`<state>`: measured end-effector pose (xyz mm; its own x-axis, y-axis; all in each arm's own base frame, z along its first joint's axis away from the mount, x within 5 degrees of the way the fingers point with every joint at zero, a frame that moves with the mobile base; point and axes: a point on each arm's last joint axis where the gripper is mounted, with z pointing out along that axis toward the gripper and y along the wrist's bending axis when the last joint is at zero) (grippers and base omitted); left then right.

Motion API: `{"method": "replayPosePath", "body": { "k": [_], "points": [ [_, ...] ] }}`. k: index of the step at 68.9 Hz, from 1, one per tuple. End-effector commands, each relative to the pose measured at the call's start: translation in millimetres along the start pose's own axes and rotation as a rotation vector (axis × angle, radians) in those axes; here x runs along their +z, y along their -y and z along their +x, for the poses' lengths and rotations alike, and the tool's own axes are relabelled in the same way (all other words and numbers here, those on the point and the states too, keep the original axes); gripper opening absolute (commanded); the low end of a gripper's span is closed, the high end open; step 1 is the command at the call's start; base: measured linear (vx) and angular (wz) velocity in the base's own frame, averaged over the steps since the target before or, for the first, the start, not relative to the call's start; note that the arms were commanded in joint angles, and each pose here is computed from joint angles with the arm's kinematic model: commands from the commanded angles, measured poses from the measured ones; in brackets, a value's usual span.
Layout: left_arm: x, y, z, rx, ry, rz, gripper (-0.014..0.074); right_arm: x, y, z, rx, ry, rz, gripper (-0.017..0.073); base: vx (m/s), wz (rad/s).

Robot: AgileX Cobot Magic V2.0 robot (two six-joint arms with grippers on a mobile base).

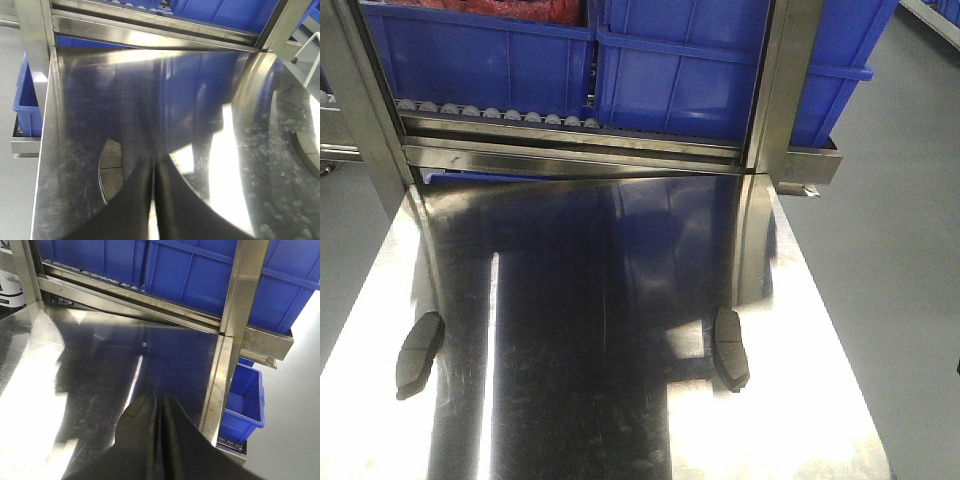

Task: Move and align brake pads A on conveyor
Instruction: 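Stop at the steel table with both grippers above the remaining pads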

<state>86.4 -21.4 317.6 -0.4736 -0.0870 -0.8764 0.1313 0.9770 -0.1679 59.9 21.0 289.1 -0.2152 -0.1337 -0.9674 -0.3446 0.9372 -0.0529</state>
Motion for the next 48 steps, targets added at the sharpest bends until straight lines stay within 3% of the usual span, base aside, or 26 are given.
{"method": "replayPosePath", "body": {
  "k": [1,22,29,37,48],
  "points": [
    [-3.8,4.0,-12.2,0.005,0.080,0.036,-0.0006,-2.2,1.2,-14.4,-0.011,0.091,0.010,-0.0003,0.00,0.00],
    [-3.2,4.4,-12.4,0.005,0.081,0.038,-0.0001,-2.2,1.2,-14.4,-0.011,0.091,0.010,-0.0003,0.00,0.00],
    [-3.1,4.5,-11.8,0.000,0.074,0.039,0.0057,-2.2,1.2,-14.4,-0.011,0.091,0.010,-0.0003,0.00,0.00],
    [-3.1,4.5,-11.8,0.000,0.075,0.039,0.0258,-2.2,1.2,-14.4,-0.011,0.091,0.010,-0.0003,0.00,0.00],
    [-3.1,4.4,-11.7,0.000,0.074,0.038,0.0638,-2.2,1.2,-14.4,-0.011,0.091,0.010,-0.0003,0.00,0.00]
  ]
}}
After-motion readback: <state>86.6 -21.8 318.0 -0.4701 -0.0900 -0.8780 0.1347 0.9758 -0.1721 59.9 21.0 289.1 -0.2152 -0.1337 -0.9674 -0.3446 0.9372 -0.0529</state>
